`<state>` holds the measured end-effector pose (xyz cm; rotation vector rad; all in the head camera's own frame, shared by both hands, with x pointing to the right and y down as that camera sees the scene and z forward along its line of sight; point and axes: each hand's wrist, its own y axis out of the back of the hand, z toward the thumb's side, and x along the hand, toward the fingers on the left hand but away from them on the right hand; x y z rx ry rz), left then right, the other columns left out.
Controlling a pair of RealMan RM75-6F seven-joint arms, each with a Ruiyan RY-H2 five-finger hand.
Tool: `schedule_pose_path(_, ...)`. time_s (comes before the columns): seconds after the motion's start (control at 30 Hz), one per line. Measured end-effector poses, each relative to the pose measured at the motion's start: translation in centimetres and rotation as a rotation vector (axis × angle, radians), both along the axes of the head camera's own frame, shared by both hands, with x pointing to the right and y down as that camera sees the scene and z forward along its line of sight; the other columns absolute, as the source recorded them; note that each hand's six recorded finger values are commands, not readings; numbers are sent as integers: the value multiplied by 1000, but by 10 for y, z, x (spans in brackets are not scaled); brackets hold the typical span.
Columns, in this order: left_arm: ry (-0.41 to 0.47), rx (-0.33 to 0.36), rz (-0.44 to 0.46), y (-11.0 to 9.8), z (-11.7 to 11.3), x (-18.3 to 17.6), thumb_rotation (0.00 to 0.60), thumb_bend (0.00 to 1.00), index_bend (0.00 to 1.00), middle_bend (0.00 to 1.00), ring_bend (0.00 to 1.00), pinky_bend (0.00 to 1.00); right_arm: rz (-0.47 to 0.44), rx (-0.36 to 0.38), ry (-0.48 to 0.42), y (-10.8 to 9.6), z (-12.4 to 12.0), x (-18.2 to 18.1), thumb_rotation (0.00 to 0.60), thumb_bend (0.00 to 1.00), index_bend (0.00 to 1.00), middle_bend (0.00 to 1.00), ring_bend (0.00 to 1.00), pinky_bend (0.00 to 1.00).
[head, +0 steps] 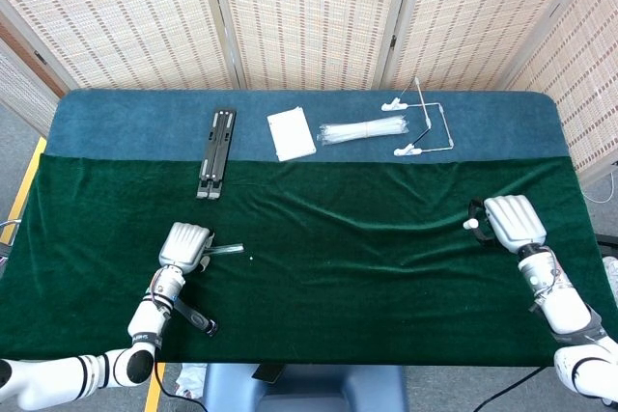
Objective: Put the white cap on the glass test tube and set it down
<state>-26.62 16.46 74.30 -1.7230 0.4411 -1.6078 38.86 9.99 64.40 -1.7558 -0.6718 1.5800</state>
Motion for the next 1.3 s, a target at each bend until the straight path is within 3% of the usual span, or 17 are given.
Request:
schedule_pose_path(0.4,40,22,-1,-2,1,1,600,488,652,972,912,914,6,18,-31,-2,-7,-5,600,747,792,1000,1000,1000)
schedule_pose_path(0.7,165,83,-10,-10,-15,8,600,552,681,981,919,920,-26,54,-140,-7,-31,-32,600,747,800,1000,1000,1000)
schedule_pose_path(1.03,519,56,-116,-10,-56,38,600,557,684,982,919,920,-162,55,-335,-2,-65,-99,600,747,807,1000,1000,1000)
schedule_pose_path(1.3,738,-5,-162,-7,-83,72,600,563,687,982,919,920,-287,62,-461,-2,-90,-161,600,747,807,1000,1000,1000)
